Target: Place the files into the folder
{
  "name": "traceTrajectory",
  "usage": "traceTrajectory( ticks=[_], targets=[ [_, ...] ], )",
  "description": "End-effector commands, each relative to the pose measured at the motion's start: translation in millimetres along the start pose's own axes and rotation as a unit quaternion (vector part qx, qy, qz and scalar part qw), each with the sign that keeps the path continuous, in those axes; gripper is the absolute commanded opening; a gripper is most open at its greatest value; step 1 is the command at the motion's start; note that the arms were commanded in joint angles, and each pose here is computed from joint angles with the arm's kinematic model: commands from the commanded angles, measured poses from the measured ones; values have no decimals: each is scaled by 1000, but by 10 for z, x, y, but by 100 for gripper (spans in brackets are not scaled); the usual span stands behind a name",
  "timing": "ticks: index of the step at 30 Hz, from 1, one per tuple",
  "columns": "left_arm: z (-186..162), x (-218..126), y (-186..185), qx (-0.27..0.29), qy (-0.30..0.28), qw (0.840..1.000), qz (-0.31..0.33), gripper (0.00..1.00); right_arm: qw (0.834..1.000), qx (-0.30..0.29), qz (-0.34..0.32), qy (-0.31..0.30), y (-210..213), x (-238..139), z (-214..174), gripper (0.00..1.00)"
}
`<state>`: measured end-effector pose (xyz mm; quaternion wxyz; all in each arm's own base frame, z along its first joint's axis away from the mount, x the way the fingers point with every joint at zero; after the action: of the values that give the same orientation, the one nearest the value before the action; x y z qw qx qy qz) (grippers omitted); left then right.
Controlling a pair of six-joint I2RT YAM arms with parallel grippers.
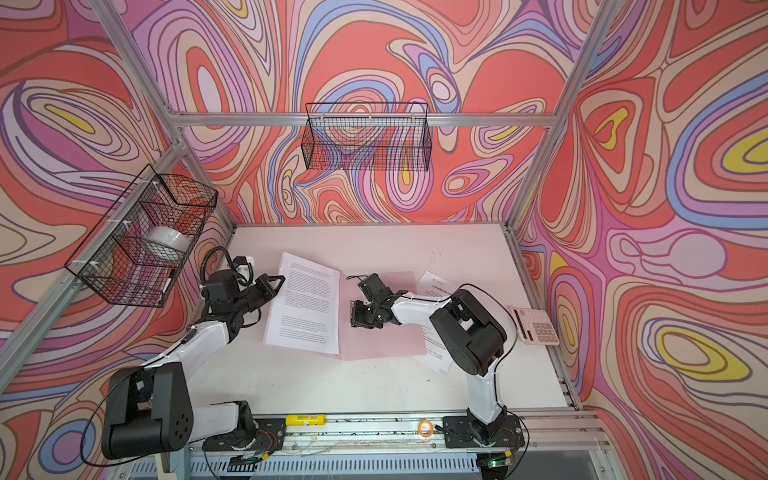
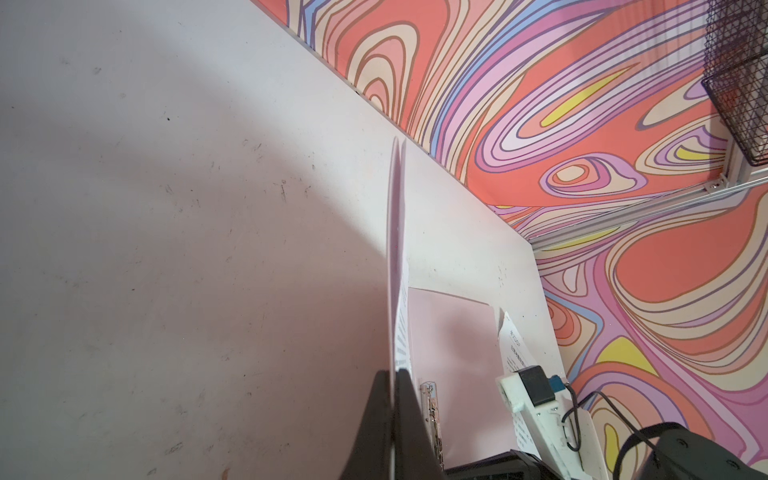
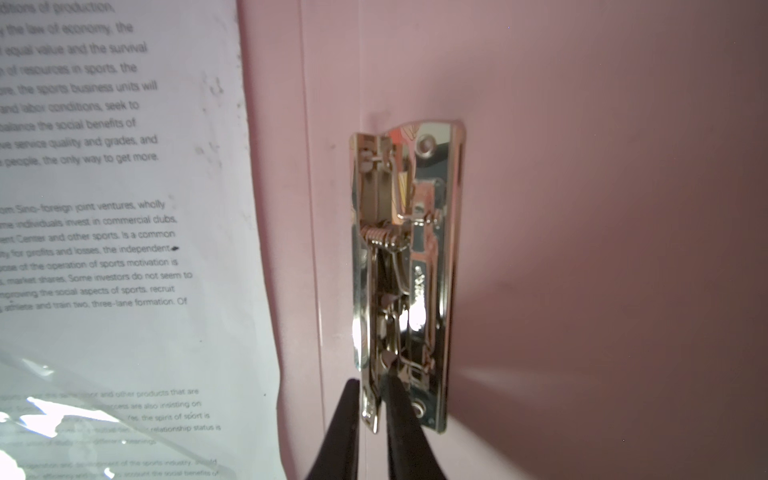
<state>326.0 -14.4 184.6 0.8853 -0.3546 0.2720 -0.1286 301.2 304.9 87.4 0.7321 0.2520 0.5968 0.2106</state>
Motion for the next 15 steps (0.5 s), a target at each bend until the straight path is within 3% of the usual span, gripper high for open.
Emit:
traceTrajectory(
  ticks=[1, 15],
  targets=[
    [-6, 0, -5, 10, -2, 1000, 1, 0, 1000, 2, 11, -6, 33, -66, 3, 14],
    [-12, 8, -3, 10, -1, 1000, 2, 0, 1000, 7, 14, 1, -8, -37, -42, 9]
  ],
)
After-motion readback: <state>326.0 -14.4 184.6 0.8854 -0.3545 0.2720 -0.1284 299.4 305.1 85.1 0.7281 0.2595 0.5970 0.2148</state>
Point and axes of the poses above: each gripper's point midway between its finger pads, its own x axis out along the fingers, its own y axis along the line the jaws close on, z = x × y, the point moved 7 cm from there along -x, back along the fingers, and after that the axes turned 2 degrees about x, right-handed, at the moved point
